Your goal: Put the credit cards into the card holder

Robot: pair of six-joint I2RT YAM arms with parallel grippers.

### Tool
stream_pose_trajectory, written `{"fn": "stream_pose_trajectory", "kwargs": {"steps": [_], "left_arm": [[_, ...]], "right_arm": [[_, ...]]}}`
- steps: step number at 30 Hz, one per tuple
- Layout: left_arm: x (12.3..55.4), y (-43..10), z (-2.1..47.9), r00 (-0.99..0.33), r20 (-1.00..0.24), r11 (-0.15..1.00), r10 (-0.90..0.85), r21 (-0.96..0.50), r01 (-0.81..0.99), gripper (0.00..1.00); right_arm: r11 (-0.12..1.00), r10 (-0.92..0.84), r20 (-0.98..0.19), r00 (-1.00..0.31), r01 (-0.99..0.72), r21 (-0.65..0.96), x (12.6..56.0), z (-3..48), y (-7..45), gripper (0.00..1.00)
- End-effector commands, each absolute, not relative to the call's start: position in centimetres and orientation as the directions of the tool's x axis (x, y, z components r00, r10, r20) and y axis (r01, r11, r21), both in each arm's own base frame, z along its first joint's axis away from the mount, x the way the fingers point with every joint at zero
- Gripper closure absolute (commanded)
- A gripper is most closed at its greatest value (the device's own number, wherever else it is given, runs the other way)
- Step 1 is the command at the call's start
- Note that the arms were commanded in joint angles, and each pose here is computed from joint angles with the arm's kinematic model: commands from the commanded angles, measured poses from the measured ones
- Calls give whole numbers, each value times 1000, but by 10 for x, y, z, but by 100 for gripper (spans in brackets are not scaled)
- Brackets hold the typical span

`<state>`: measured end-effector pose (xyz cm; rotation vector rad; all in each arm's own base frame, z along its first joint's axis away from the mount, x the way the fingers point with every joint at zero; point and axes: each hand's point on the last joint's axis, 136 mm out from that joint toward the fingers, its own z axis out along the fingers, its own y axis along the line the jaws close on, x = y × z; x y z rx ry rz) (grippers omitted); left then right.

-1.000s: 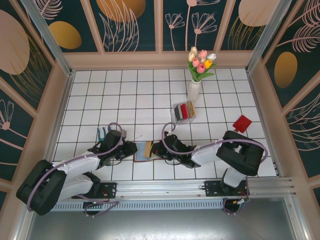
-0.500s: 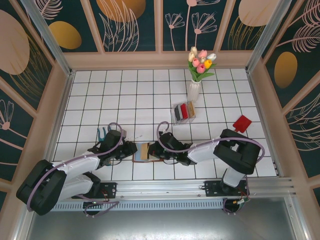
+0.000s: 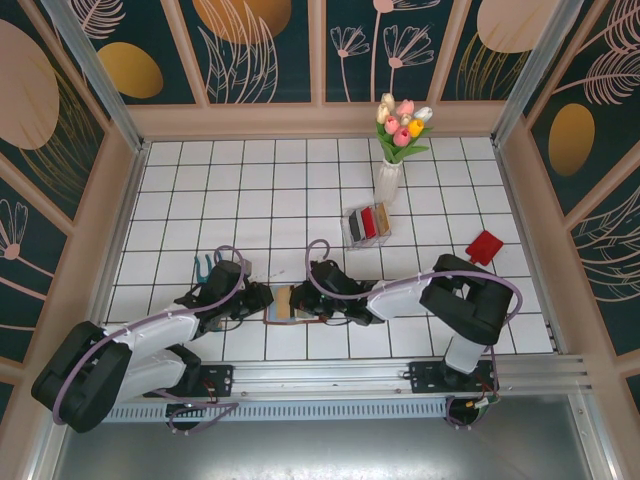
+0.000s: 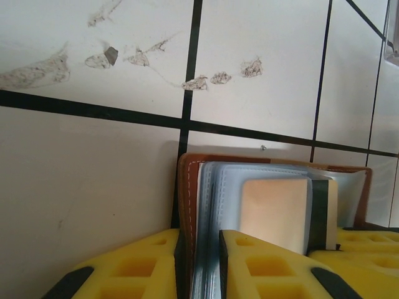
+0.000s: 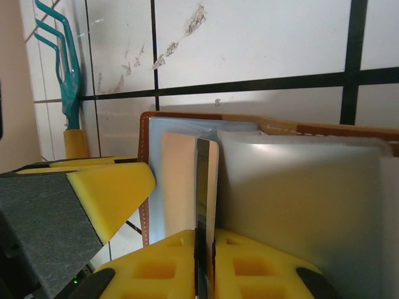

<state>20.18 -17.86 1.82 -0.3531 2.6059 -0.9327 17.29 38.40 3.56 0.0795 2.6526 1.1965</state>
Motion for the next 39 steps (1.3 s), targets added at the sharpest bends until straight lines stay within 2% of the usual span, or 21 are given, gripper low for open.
{"fn": "stream_pose_trajectory", "kwargs": {"steps": [1, 11, 15, 22, 26, 35, 39], "left_arm": [[186, -172, 4, -924, -190, 771, -332, -618, -151, 77], [186, -172, 2, -925, -186, 775, -330, -613, -153, 77], [186, -172, 3, -925, -186, 773, -332, -616, -154, 77], [185, -173, 3, -924, -183, 766, -336, -623, -155, 77], [185, -172, 3, -923, -183, 765, -338, -625, -156, 77], [185, -170, 2, -921, -192, 773, -339, -614, -157, 77], [185, -170, 2, -922, -191, 773, -336, -615, -155, 77]], "right_arm": [[737, 95, -209, -973, -73, 672, 168, 35, 373, 84], [799, 73, -210, -975, -69, 597, 168, 26, 362, 82], [805, 55, -208, -977, -80, 588, 168, 26, 368, 85], [704, 31, -170, -985, -99, 703, 162, 37, 395, 84], [697, 51, -153, -987, -74, 713, 163, 36, 398, 84], [810, 84, -212, -974, -58, 584, 170, 36, 362, 77], [815, 73, -214, -974, -66, 576, 170, 35, 361, 78]]}}
